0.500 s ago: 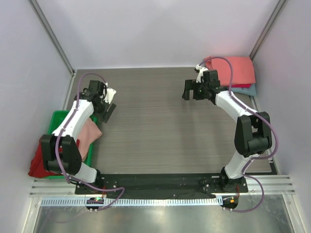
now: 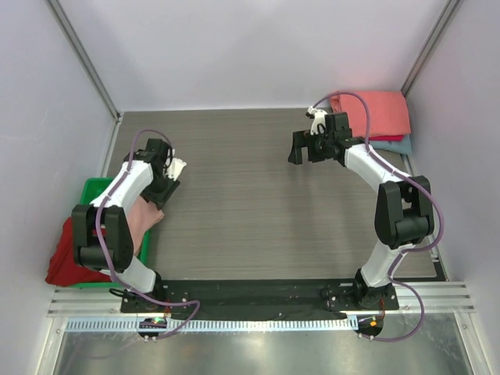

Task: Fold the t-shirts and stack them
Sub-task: Grab the tshirt from the pile, then move the tshirt to the center of the board

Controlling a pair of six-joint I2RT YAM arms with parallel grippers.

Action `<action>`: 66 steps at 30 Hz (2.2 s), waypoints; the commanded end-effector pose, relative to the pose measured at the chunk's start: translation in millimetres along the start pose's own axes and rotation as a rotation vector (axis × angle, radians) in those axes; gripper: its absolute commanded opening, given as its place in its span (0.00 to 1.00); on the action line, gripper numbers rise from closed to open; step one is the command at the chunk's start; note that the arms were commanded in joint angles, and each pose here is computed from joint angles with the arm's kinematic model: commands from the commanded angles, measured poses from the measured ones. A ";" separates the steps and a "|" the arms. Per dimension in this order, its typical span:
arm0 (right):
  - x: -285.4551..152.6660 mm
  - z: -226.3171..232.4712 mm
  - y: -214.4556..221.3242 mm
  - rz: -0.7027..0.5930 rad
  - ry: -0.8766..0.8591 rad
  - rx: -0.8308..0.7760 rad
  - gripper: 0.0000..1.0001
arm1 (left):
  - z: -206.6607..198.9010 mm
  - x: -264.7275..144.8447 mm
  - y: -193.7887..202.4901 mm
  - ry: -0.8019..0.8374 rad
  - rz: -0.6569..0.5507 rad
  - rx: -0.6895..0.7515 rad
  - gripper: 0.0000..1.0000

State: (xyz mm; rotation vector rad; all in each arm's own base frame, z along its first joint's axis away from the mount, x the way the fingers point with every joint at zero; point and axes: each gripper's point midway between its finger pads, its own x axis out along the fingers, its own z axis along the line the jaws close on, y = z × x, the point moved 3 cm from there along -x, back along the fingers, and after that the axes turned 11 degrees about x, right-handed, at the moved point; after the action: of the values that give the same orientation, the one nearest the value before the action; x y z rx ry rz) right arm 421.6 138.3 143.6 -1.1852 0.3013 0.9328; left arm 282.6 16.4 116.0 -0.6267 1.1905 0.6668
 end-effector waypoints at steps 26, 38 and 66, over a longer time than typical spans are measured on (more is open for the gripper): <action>3.6 15.3 -24.0 -0.033 -0.089 -0.088 1.00 | 50.0 -33.6 24.6 -0.165 -0.014 -0.103 0.00; -6.4 40.2 -92.0 -0.225 -0.170 -0.224 1.00 | 169.4 -218.5 -75.1 -0.610 -0.588 -0.151 0.00; -215.6 59.0 -147.1 -0.454 0.065 -0.609 1.00 | -29.8 -359.9 -221.8 -0.299 -1.448 0.329 0.01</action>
State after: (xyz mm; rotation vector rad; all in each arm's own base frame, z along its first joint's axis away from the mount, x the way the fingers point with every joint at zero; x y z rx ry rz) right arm 433.8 87.9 343.6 -1.5603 -0.0445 0.6890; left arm 373.5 -186.4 448.9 -0.8266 0.3819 -0.5011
